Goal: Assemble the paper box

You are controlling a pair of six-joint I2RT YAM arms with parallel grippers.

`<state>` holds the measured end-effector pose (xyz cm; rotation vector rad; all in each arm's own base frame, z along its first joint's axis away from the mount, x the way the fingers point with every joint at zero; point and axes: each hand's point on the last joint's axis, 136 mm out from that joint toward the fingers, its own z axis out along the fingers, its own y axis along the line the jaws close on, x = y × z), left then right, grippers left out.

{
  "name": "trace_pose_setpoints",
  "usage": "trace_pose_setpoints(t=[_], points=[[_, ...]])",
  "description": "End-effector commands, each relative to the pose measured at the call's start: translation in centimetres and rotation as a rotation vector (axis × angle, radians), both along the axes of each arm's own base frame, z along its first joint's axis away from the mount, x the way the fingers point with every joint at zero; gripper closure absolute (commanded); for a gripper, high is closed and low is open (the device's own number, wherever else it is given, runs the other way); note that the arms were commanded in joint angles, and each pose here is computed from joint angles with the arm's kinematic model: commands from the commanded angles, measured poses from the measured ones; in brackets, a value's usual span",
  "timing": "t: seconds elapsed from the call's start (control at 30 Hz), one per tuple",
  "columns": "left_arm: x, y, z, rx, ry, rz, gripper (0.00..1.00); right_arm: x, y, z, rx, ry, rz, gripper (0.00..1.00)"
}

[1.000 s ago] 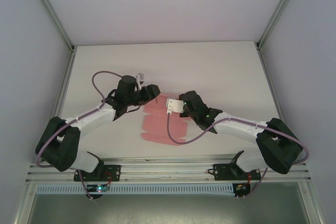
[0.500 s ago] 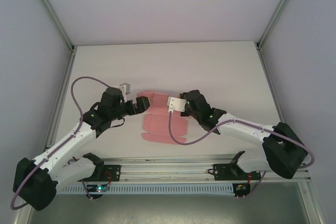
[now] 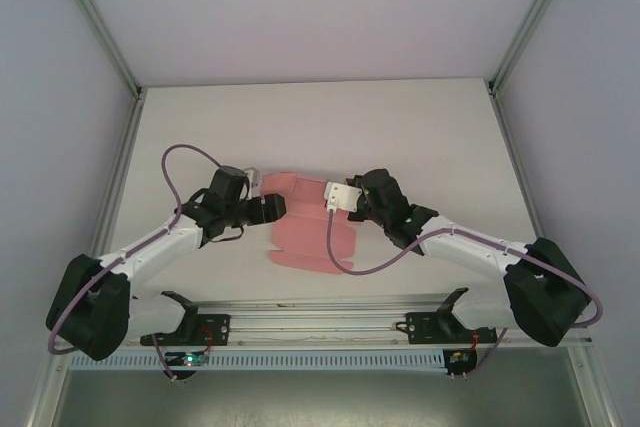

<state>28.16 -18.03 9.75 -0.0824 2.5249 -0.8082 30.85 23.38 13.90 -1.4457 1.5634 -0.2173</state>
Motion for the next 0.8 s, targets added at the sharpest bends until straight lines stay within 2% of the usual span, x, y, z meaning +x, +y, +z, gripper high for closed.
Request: trace_pose_setpoints(t=[0.0,0.27,0.33,0.47,0.5,0.77], points=[[2.3,0.1,0.7,0.009,-0.095,0.009,0.27,0.1,0.0,-0.1,0.04,0.036,-0.004,1.0],[4.0,-0.9,-0.4,-0.002,-0.092,0.001,0.35,-0.1,0.1,0.3,0.076,0.051,0.011,1.0],[4.1,-1.3,-0.7,-0.021,-0.082,-0.009,0.44,0.0,0.0,0.3,0.079,0.053,0.007,1.0],[4.2,-1.9,-0.5,-0.037,-0.083,-0.027,0.68,0.1,0.1,0.2,0.08,0.063,0.002,1.0],[4.2,-2.0,-0.4,-0.033,-0.093,-0.032,0.7,0.1,0.0,0.1,0.077,0.066,-0.001,1.0],[3.5,-2.5,-0.7,-0.018,-0.089,-0.044,0.76,0.3,0.0,0.4,0.089,0.072,-0.014,1.0]])
